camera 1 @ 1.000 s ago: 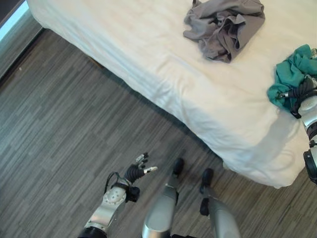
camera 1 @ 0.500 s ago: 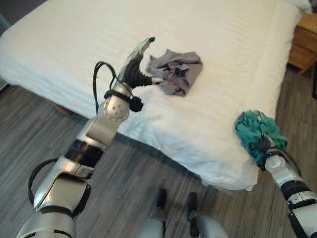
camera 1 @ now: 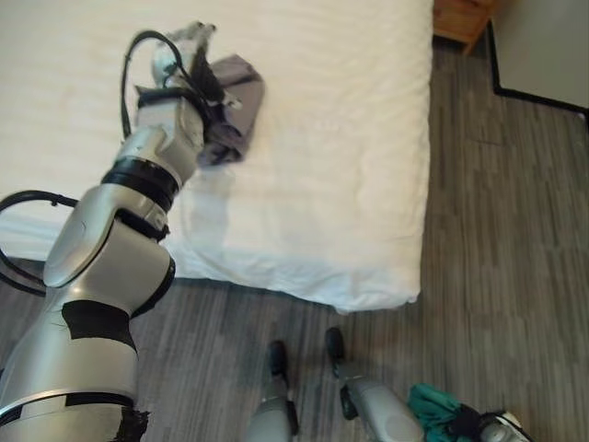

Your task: Pick up bed clothes into laundry basket.

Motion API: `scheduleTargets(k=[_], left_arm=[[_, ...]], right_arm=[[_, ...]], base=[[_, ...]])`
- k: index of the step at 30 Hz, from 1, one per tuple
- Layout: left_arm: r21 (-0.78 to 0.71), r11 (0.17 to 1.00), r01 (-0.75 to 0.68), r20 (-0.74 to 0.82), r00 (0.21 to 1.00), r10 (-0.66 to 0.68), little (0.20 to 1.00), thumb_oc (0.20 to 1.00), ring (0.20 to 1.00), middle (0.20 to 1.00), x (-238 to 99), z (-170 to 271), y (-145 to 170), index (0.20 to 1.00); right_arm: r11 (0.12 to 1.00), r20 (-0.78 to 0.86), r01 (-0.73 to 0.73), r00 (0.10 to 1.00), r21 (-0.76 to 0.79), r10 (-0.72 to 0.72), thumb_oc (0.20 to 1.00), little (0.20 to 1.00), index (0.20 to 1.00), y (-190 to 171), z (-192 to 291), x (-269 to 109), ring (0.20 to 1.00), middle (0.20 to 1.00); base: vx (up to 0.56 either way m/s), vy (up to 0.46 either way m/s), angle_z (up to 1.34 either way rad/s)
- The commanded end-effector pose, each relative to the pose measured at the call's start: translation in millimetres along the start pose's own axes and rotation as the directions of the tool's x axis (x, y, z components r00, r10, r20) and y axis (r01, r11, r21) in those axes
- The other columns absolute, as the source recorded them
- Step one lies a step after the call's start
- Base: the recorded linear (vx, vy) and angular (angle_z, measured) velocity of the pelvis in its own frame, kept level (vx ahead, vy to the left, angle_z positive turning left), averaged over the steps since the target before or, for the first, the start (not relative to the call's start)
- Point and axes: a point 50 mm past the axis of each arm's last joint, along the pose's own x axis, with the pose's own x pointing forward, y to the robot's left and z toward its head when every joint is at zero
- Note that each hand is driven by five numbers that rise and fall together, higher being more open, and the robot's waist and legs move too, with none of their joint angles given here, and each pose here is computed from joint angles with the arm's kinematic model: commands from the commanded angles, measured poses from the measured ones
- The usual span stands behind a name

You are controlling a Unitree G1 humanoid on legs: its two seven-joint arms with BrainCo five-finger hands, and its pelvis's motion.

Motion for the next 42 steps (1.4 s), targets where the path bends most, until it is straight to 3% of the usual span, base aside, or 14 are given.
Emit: scheduleTargets(k=[1,10,14,15,16,21,25,27,30,32,35,38,39,42], left_arm=[[0.121,0.972,-0.201,-0.049,0.977,0.209,1.000,1.000,1.000,1.000,13,-11,64,1.000],[0.351,0.931,-0.104,-0.193,0.964,0.181,1.000,1.000,1.000,1.000,7,-58,70,1.000],[0.279,0.960,-0.002,-0.147,0.988,0.044,1.000,1.000,1.000,1.000,7,-47,45,1.000],[0.251,0.967,0.041,-0.165,0.986,0.001,0.457,0.457,0.457,0.457,5,-51,37,0.457],[0.238,0.969,0.063,-0.170,0.985,-0.023,0.200,0.200,0.200,0.200,3,-52,30,0.200],[0.229,0.964,0.136,-0.095,0.989,-0.117,0.200,0.200,0.200,0.200,-2,-32,-5,0.200],[0.076,0.989,0.126,0.098,0.986,-0.133,0.200,0.200,0.200,0.200,-11,10,-30,0.200],[-0.259,0.954,0.150,0.299,0.952,-0.069,0.200,0.200,0.200,0.200,-34,50,-37,0.200],[-0.404,0.882,0.244,0.369,0.925,-0.086,0.200,0.200,0.200,0.200,-68,38,-55,0.200],[-0.517,0.754,0.405,0.386,0.897,-0.216,0.200,0.200,0.200,0.200,-109,18,-93,0.200],[-0.765,0.465,0.446,0.300,0.885,-0.355,0.200,0.200,0.200,0.200,-183,-34,-131,0.200],[-0.814,0.361,0.456,0.280,0.852,-0.443,0.200,0.200,0.200,0.200,-221,-49,-147,0.200],[-0.857,0.267,0.440,0.248,0.807,-0.536,0.200,0.200,0.200,0.200,-262,-69,-159,0.200],[-0.918,0.157,0.365,0.215,0.788,-0.577,0.200,0.200,0.200,0.200,-285,-72,-168,0.200]], right_arm=[[0.996,-0.029,0.046,0.999,0.075,-0.044,0.200,0.200,0.200,-14,-4,1,0.200,0.200],[0.985,-0.092,0.013,0.996,0.172,0.003,0.200,0.200,0.200,3,-27,-3,0.200,0.200],[0.986,-0.051,-0.009,0.999,0.165,0.017,0.200,0.200,0.200,5,-17,-1,0.200,0.200],[0.987,-0.042,-0.012,0.999,0.159,0.019,0.200,0.200,0.200,5,-15,-1,0.200,0.200],[0.988,-0.036,-0.018,0.999,0.156,0.024,0.200,0.200,0.200,6,-14,-1,0.200,0.200],[0.990,-0.009,-0.020,1.000,0.140,0.022,0.200,0.200,0.200,6,-10,-1,0.200,0.200],[0.988,-0.026,0.011,1.000,0.157,-0.007,0.200,0.200,0.200,1,-14,-2,0.200,0.200],[0.972,-0.068,0.055,0.997,0.228,-0.040,0.200,0.200,0.200,-1,-20,-1,0.200,0.200],[0.956,-0.111,0.073,0.993,0.284,-0.043,0.200,0.200,0.200,1,-30,-3,0.200,0.200],[0.947,-0.130,0.077,0.991,0.313,-0.037,0.200,0.200,0.200,4,-36,-4,0.200,0.200],[0.944,0.104,0.040,0.991,0.327,-0.078,0.200,0.200,0.200,-13,-6,-12,0.200,0.200],[0.945,0.174,0.031,0.980,0.326,-0.093,0.200,0.200,0.200,-20,-1,-19,0.200,0.200],[0.966,0.408,0.030,0.902,0.259,-0.138,0.200,0.200,0.200,-50,40,-39,0.200,0.200],[0.981,0.548,0.035,0.825,0.192,-0.137,0.200,0.200,0.200,-62,66,-59,0.200,0.200]], base=[[0.01,-0.017,-0.09],[0.00,-0.010,0.01],[0.00,0.000,0.03],[-0.03,0.018,0.02],[0.00,0.000,0.00],[0.00,0.000,0.00],[0.00,0.031,0.00],[0.04,0.035,0.05],[0.02,0.041,0.14],[0.04,0.061,0.31],[0.06,0.114,0.07],[0.08,0.104,0.09],[0.09,0.122,0.34],[0.06,0.073,0.20]])
